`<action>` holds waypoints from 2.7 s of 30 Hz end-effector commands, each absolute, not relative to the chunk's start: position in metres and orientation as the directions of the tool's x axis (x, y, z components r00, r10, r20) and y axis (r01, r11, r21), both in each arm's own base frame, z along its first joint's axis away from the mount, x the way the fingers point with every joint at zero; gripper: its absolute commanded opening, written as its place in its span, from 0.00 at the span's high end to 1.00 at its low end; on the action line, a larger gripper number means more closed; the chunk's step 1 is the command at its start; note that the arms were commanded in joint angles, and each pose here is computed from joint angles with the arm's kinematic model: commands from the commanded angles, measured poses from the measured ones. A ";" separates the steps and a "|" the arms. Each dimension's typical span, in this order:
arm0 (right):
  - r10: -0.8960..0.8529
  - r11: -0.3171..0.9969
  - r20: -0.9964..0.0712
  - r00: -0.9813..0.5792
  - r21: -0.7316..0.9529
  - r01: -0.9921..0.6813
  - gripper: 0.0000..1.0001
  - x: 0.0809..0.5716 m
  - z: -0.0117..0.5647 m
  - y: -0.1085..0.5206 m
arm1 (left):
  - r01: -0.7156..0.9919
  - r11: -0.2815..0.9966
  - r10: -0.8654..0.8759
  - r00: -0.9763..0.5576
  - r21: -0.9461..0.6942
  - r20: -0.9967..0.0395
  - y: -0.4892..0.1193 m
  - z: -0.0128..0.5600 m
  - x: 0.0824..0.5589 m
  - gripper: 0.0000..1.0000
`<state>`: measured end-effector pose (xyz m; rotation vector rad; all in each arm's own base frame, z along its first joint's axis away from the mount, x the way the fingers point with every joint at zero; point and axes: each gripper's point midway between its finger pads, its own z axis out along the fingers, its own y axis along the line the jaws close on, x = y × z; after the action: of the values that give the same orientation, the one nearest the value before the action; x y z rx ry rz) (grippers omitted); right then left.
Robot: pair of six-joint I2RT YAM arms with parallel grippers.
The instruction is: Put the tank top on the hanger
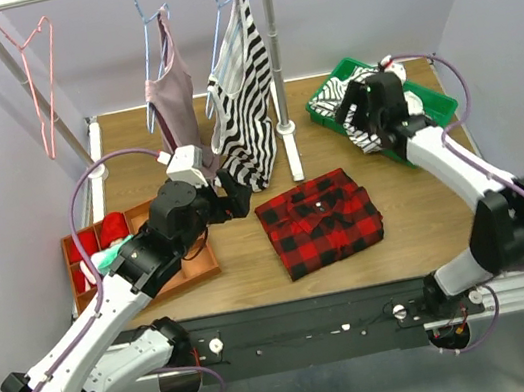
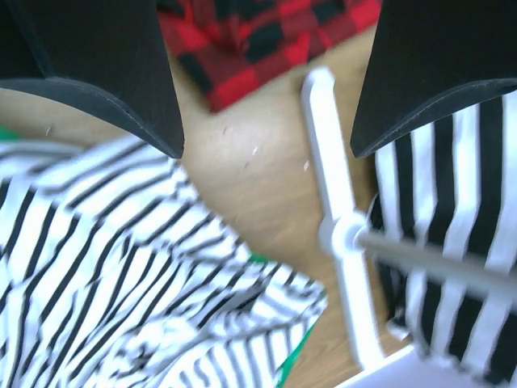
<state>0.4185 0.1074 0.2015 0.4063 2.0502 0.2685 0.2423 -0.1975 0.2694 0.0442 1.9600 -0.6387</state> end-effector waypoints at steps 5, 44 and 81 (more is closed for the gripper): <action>0.413 0.907 -0.784 -0.464 0.396 0.139 0.10 0.522 0.177 0.091 | 0.366 0.832 -0.217 -0.476 -0.416 -0.852 -0.208 0.282 0.239 0.01; 0.494 0.867 -0.822 -0.284 0.491 0.085 0.99 0.564 0.331 0.095 | 0.345 0.858 -0.218 -0.425 -0.380 -0.878 -0.194 0.296 0.242 0.01; 0.109 0.574 -0.660 -0.744 0.653 -0.495 0.82 0.176 0.176 0.294 | 0.322 0.848 -0.220 -0.511 -0.422 -0.831 -0.219 0.244 0.254 0.01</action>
<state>0.1616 0.3051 0.1584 -0.3382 2.3184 1.2164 0.2528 -0.2092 0.2656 0.0737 1.9598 -0.6373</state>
